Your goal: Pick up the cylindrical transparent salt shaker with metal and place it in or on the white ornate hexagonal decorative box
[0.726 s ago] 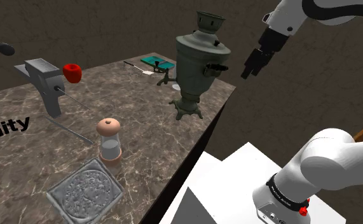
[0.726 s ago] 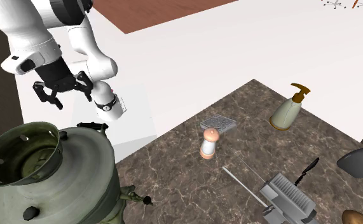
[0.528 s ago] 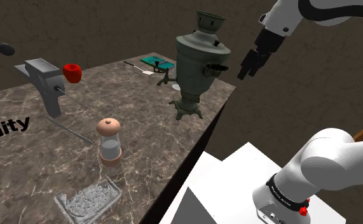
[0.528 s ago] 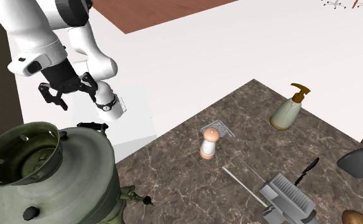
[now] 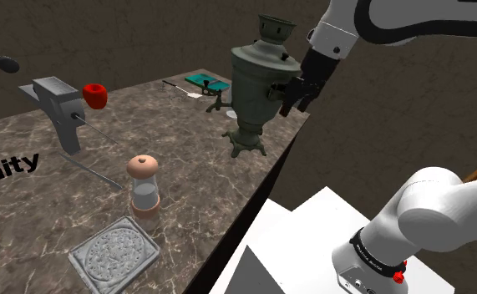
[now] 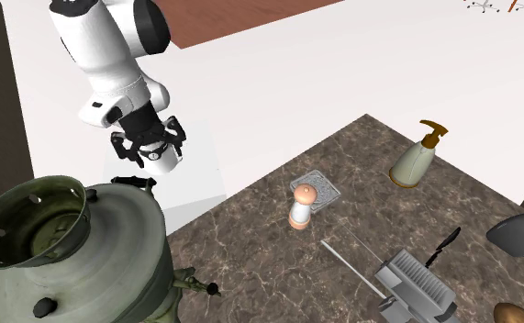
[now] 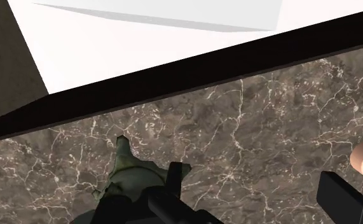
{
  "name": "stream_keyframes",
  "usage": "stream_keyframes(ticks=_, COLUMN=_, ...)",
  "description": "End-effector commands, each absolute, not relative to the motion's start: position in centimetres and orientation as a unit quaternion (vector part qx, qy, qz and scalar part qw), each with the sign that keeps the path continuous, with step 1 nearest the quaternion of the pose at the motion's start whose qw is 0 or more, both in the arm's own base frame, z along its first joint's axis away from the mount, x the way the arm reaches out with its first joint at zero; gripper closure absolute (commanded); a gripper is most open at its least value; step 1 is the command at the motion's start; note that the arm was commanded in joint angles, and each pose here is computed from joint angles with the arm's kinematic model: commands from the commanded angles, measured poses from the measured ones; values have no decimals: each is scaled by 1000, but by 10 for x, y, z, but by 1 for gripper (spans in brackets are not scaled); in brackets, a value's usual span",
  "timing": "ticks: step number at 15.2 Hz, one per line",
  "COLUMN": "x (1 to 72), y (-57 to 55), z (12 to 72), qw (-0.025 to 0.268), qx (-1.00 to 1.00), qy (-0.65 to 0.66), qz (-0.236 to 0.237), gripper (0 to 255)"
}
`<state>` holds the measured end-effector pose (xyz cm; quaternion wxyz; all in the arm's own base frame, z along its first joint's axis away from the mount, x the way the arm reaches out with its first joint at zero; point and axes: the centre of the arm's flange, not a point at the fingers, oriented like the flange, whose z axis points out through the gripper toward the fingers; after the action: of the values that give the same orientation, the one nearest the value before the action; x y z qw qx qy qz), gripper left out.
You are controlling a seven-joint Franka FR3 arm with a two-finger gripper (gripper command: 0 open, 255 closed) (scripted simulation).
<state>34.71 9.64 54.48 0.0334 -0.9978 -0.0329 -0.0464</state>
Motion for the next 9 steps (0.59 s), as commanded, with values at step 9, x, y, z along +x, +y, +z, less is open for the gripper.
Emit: stream_keyframes(ticks=9, x=385, y=214, z=504, qw=51, qx=-998, qy=-25, qz=-35, gripper=0)
